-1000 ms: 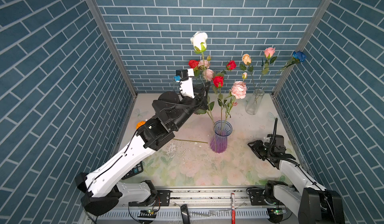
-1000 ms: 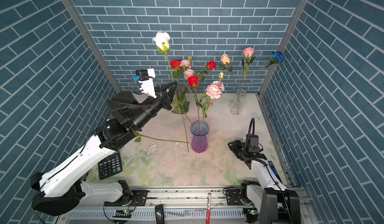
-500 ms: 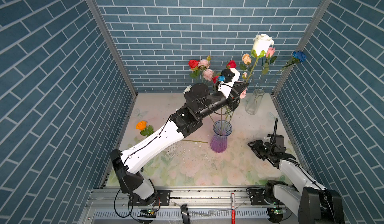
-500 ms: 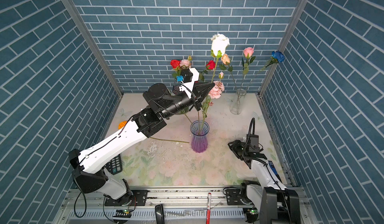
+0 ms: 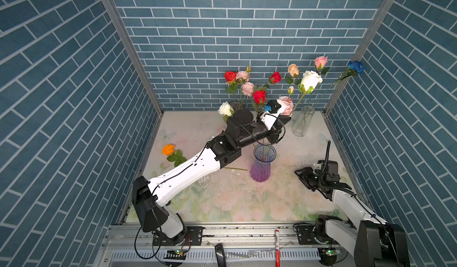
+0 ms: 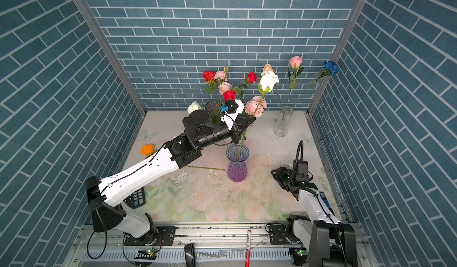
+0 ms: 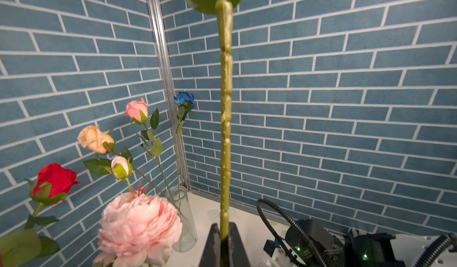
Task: Arrange flowers in a vase
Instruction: Place the flower in the vase, then pick up the flower from the middle-left of the table, then place the flower in the vase, then move the vase to the center of the table.
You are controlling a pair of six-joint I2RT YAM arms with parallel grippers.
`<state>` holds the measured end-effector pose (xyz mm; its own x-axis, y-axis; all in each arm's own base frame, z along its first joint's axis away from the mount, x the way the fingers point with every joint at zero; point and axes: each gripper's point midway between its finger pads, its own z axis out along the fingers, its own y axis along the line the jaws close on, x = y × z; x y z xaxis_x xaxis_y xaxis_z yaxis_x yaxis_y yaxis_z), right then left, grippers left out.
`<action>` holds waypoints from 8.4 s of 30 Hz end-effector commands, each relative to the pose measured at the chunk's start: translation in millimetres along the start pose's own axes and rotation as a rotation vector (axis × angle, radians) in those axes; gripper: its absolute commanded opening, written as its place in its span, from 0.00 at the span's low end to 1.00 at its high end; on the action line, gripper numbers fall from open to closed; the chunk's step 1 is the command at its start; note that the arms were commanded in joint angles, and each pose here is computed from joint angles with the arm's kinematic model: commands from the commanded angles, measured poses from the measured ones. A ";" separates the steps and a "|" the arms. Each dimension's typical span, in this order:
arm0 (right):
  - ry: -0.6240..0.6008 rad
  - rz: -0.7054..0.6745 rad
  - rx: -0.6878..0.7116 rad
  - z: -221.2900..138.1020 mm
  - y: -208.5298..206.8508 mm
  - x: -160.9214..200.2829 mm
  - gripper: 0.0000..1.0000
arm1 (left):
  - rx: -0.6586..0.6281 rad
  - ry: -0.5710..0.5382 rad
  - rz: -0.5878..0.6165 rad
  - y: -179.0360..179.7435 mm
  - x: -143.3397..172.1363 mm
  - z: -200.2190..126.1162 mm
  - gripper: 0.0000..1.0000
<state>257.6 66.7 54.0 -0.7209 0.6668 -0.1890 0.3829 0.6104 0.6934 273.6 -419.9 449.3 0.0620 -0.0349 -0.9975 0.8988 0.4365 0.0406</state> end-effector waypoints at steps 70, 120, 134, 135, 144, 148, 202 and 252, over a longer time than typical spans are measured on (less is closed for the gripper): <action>0.022 0.051 -0.019 5.0 -2.5 1.0 0.44 | -1.604 0.692 -1.126 217.0 338.5 -363.6 0.54; 0.032 0.070 -0.003 8.4 -6.9 -0.4 0.44 | -1.594 0.275 -1.364 241.0 235.7 -358.6 0.00; 0.031 0.084 0.008 8.5 -10.9 1.7 0.44 | -1.133 -0.020 -0.969 202.5 25.2 -272.8 0.00; 0.030 0.084 0.007 8.3 -10.5 1.4 0.44 | -1.102 -0.014 -0.953 197.7 18.5 -264.8 0.00; 0.030 0.085 0.007 8.1 -10.6 1.5 0.44 | -0.939 -0.049 -0.736 167.4 -26.7 -216.8 0.00; 0.030 0.083 0.006 7.8 -10.2 1.7 0.44 | -0.860 -0.132 -0.595 145.5 -55.1 -199.9 0.00; 0.029 0.086 -0.009 7.5 -9.2 1.1 0.44 | -0.256 -0.174 -0.251 23.1 -2.7 -76.8 0.02; 0.094 0.055 -0.106 19.9 7.6 -0.3 0.56 | -0.141 0.213 0.094 -11.2 218.4 -128.3 1.00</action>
<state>267.2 77.2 43.9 -0.7448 0.6597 -0.1005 0.3710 0.5345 0.7594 223.5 -299.2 209.8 -0.0364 0.2556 -0.9661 0.7898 0.5996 0.1289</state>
